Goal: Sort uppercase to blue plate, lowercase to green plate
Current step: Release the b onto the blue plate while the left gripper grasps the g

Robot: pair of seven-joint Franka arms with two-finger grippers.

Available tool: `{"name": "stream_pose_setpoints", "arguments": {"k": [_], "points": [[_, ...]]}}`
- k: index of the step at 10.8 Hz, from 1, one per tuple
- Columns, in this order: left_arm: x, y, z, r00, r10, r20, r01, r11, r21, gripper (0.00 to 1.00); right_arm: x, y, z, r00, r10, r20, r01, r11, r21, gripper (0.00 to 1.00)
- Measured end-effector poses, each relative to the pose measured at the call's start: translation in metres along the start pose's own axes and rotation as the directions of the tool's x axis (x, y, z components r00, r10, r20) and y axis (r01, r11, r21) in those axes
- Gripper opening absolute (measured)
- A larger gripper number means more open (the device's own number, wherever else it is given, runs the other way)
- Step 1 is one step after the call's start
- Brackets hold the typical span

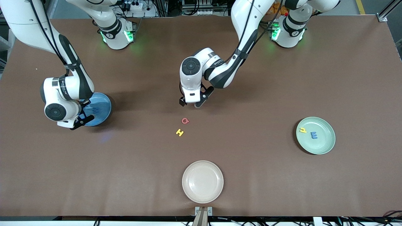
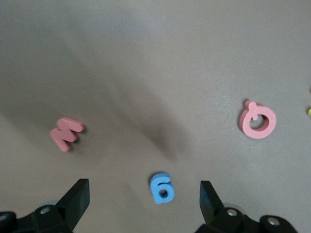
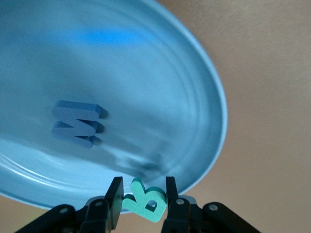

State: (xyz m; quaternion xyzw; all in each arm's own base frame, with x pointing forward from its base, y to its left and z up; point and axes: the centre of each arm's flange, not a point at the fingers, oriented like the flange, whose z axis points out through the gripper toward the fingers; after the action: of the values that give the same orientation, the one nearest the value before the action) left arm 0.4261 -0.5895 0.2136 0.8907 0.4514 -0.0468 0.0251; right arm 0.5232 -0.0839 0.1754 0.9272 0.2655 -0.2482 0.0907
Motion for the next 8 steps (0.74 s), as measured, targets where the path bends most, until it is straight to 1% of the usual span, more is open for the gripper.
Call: {"name": "stream_pose_setpoints", "arguments": {"k": [2, 3, 6, 7, 8], "points": [[-0.008, 0.002, 0.013, 0.997, -0.072, -0.001, 0.072, 0.997, -0.028, 1.0, 0.001, -0.002, 0.002, 1.0, -0.004, -0.002, 0.004, 1.0, 0.001, 0.41], [-0.012, 0.002, 0.018, 0.995, -0.097, 0.002, 0.097, 0.995, -0.035, 1.0, 0.001, -0.003, 0.002, 1.0, -0.001, -0.008, 0.001, 1.0, 0.003, 0.44], [-0.022, 0.0, 0.025, 0.992, -0.128, 0.006, 0.128, 0.991, -0.048, 0.99, 0.003, -0.005, 0.001, 0.999, 0.041, -0.036, -0.039, 0.998, 0.056, 0.44], [-0.024, -0.001, 0.028, 0.991, -0.132, 0.007, 0.132, 0.99, -0.05, 0.98, 0.004, -0.005, 0.0, 0.998, 0.046, -0.042, -0.043, 0.997, 0.061, 0.48], [-0.025, -0.002, 0.031, 0.99, -0.14, 0.007, 0.14, 0.989, -0.051, 0.96, 0.004, -0.005, 0.0, 0.998, 0.047, -0.049, -0.044, 0.997, 0.06, 0.54]]}}
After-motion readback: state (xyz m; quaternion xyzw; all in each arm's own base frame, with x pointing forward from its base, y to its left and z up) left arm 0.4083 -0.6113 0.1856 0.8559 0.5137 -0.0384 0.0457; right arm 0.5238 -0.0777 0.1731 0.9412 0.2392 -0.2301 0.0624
